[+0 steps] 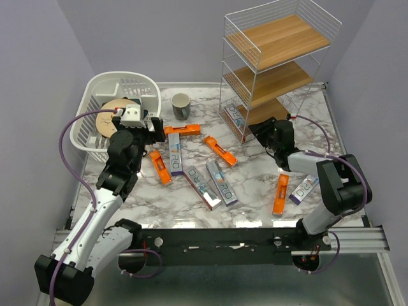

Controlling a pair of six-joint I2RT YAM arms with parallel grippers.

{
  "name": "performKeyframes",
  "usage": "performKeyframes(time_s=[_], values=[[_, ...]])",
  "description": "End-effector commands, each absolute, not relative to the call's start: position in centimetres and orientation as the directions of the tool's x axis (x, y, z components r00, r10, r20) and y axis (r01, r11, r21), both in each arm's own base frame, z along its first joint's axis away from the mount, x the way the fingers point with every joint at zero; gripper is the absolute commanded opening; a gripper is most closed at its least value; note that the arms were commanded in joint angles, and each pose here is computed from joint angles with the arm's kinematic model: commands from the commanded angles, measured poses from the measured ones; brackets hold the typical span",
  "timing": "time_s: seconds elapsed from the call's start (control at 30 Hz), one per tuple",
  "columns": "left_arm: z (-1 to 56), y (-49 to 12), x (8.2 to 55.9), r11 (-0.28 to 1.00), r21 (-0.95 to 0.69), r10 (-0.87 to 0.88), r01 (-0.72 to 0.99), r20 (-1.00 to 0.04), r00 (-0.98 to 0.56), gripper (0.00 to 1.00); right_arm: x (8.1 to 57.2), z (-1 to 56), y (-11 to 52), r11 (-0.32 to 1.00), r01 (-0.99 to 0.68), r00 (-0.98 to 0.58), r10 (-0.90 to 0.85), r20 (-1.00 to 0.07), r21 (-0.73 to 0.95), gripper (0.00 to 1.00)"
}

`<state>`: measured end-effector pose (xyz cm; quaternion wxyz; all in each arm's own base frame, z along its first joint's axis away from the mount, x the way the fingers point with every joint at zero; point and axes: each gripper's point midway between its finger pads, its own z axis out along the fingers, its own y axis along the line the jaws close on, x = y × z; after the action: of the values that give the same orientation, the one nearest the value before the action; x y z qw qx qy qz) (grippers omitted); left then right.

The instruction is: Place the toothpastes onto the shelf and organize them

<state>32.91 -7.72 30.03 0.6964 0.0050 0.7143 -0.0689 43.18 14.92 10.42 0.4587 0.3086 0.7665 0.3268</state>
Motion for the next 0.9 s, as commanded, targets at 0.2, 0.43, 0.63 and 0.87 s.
performKeyframes(time_s=[0.2, 0.43, 0.63, 0.87], values=[[30.7, -7.8, 32.9, 0.987, -0.107, -0.105, 0.117, -0.994, -0.017, 0.99, 41.6, 7.4, 14.7, 0.577, 0.233, -0.439, 0.781, -0.445, 0.783, 0.54], [30.7, -7.9, 32.9, 0.987, -0.107, -0.106, 0.120, -0.994, -0.016, 0.99, 42.5, 6.9, 15.7, 0.559, 0.218, -0.462, 0.781, -0.420, 0.800, 0.54], [30.7, -7.8, 32.9, 0.987, -0.109, -0.107, 0.117, -0.994, -0.016, 0.99, 43.9, 7.1, 16.3, 0.576, 0.200, -0.475, 0.764, -0.436, 0.793, 0.54], [30.6, -7.7, 33.0, 0.987, -0.108, -0.107, 0.115, -0.994, -0.018, 0.99, 44.2, 7.2, 16.1, 0.591, 0.200, -0.473, 0.757, -0.452, 0.781, 0.54]])
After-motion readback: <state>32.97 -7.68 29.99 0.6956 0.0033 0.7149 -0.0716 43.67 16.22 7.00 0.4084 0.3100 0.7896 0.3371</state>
